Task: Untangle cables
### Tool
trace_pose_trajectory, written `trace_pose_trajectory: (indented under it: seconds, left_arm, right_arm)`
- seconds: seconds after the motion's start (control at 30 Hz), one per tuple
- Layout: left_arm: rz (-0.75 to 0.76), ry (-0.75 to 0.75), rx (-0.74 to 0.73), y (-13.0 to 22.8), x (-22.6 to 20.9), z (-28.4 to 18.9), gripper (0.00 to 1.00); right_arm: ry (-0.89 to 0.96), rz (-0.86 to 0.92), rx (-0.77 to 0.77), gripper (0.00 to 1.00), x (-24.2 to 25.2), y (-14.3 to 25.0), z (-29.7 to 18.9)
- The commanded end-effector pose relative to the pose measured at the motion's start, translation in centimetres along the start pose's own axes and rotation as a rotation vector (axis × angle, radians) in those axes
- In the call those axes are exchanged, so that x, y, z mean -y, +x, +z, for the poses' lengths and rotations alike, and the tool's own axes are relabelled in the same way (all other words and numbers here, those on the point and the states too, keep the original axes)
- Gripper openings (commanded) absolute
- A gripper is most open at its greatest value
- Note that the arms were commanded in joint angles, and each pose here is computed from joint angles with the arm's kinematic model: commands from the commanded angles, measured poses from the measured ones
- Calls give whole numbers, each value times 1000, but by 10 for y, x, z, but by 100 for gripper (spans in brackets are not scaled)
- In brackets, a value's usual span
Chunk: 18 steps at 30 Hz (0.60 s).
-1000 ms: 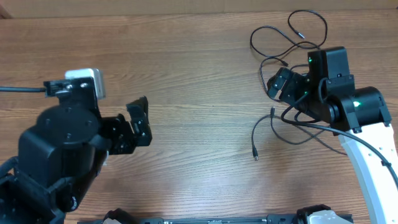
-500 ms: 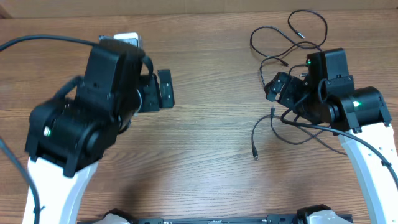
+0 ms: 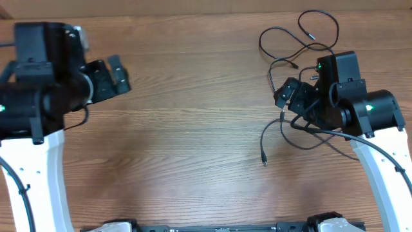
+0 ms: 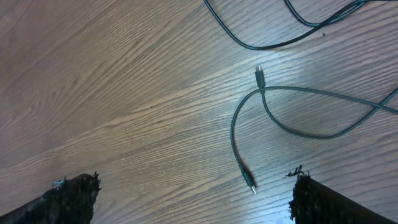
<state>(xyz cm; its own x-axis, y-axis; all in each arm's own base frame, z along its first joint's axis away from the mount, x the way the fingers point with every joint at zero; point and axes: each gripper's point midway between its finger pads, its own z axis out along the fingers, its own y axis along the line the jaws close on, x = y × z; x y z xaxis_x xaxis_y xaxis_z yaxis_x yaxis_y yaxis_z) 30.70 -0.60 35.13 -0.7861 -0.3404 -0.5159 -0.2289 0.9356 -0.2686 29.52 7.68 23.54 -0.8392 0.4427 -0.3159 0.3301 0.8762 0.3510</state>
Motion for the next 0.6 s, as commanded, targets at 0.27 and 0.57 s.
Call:
trace_pose_trajectory:
  seconds: [0.27,0.57]
  left_arm:
    - [98,100,98,26,7,-61,99]
    - [122,147,229,81,4,-128,100]
  right_arm:
    - [-20,-7,20,100,-5,-5,-2]
    - [-23,-10,22,100,-5,-6,-2]
